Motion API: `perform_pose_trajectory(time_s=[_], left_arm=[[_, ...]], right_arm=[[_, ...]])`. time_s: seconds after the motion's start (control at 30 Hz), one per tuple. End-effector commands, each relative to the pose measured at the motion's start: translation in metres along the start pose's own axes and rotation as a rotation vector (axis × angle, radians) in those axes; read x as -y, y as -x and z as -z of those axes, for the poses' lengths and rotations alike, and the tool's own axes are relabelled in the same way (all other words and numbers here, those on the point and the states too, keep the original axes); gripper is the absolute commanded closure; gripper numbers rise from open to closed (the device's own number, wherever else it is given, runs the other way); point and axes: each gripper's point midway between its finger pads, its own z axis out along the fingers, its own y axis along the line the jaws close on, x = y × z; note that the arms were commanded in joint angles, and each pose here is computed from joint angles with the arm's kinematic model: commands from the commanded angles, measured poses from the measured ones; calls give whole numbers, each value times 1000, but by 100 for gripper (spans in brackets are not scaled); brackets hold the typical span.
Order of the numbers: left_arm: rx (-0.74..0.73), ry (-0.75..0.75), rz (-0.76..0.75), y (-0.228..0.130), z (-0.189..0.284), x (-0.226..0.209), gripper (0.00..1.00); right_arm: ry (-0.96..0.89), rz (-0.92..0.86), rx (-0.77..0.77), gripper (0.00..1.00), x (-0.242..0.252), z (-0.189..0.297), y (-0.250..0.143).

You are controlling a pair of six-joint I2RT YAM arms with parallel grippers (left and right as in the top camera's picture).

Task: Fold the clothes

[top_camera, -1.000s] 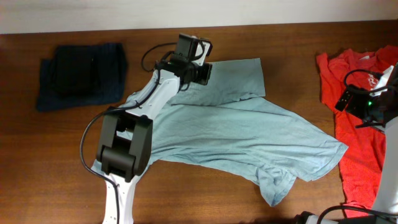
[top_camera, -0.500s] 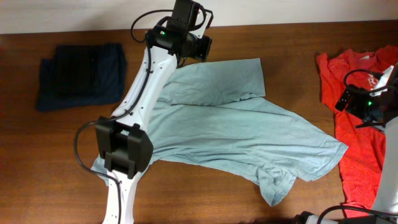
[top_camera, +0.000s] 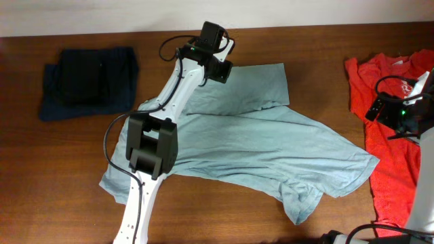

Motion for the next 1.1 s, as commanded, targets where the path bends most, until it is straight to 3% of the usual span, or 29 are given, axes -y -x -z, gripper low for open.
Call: perform_pose_trajectory(time_s=[0.0,0.87,1.07], left_arm=[[10,6,-25,3,-1,2,100],[-97,54,-16,-42,-61,-13,100],[-70,171,-47,-34,-60,-34,100]], right_arm=[[-8,-11,16,1,2,4,3],[-8,-11,16,1,2,4,3],[-8,-11,16,1,2,4,3]])
